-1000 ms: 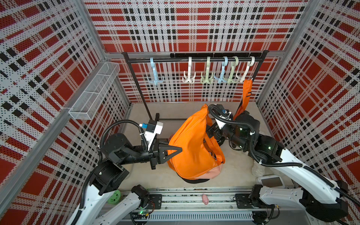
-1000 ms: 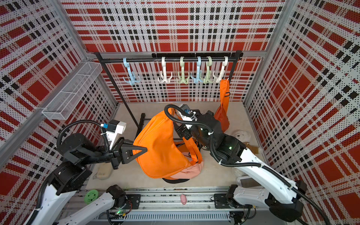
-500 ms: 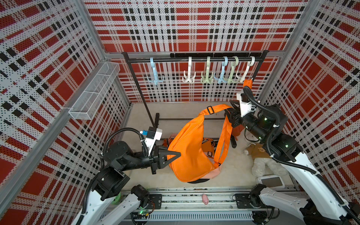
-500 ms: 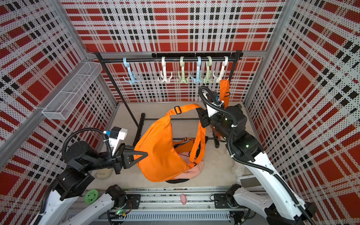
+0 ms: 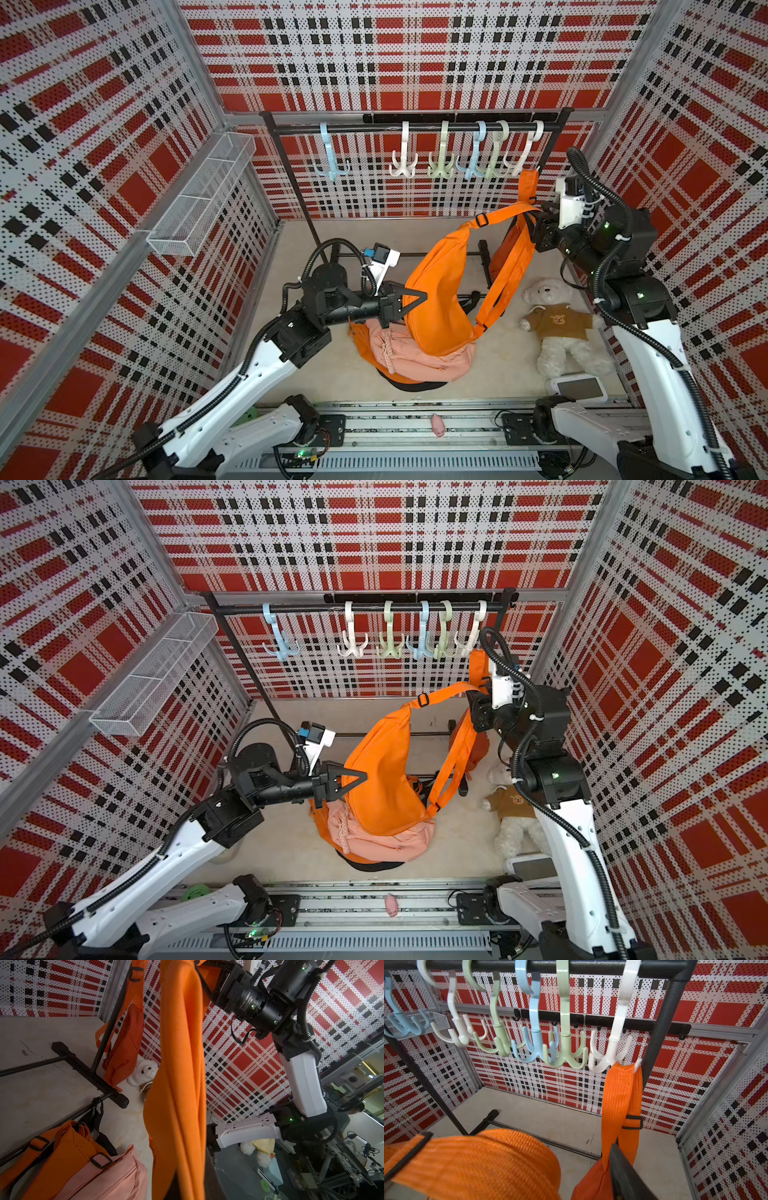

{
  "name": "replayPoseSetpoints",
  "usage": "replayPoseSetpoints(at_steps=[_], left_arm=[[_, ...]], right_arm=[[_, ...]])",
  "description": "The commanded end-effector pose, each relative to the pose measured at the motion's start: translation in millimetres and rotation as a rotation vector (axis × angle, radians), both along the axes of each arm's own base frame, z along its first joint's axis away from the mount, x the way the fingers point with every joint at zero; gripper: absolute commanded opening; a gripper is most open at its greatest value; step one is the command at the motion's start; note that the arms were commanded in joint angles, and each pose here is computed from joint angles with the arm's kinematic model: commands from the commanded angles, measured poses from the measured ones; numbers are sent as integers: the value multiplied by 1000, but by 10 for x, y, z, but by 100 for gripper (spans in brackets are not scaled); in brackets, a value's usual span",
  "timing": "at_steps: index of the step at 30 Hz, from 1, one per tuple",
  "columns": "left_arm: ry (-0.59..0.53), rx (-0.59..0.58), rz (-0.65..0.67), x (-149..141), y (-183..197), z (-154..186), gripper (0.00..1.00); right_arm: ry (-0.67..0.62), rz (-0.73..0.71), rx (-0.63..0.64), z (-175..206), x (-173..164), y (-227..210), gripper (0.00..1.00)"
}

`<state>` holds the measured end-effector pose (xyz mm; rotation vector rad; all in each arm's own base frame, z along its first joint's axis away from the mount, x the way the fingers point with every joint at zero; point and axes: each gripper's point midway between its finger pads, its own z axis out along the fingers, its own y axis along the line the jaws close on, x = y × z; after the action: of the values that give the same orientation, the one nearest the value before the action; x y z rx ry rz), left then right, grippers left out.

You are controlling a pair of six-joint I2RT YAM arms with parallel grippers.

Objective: Hang the bag on a hook
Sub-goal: Hang the bag on the hook.

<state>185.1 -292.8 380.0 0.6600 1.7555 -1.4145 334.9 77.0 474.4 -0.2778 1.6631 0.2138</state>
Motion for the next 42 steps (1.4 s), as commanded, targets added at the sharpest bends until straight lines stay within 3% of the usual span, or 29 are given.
replayPoseSetpoints(at_steps=[1,5,15,33,38,42], left_arm=[[-118,-99,55,109,12,420,0],[-122,-111,77,224,-72,496,0],[-151,-106,122,385,-241,620,0],[-142,-97,177,491,-176,603,0],[-137,-90,188,538,-189,616,0],[-130,-86,184,548,-246,603,0]], right_arm=[[-39,40,33,256,54,1,49],[-32,58,44,371,251,17,47],[63,165,107,227,696,242,26],[114,138,133,73,1071,243,25],[120,156,158,103,1122,294,22],[139,117,151,65,1172,318,13]])
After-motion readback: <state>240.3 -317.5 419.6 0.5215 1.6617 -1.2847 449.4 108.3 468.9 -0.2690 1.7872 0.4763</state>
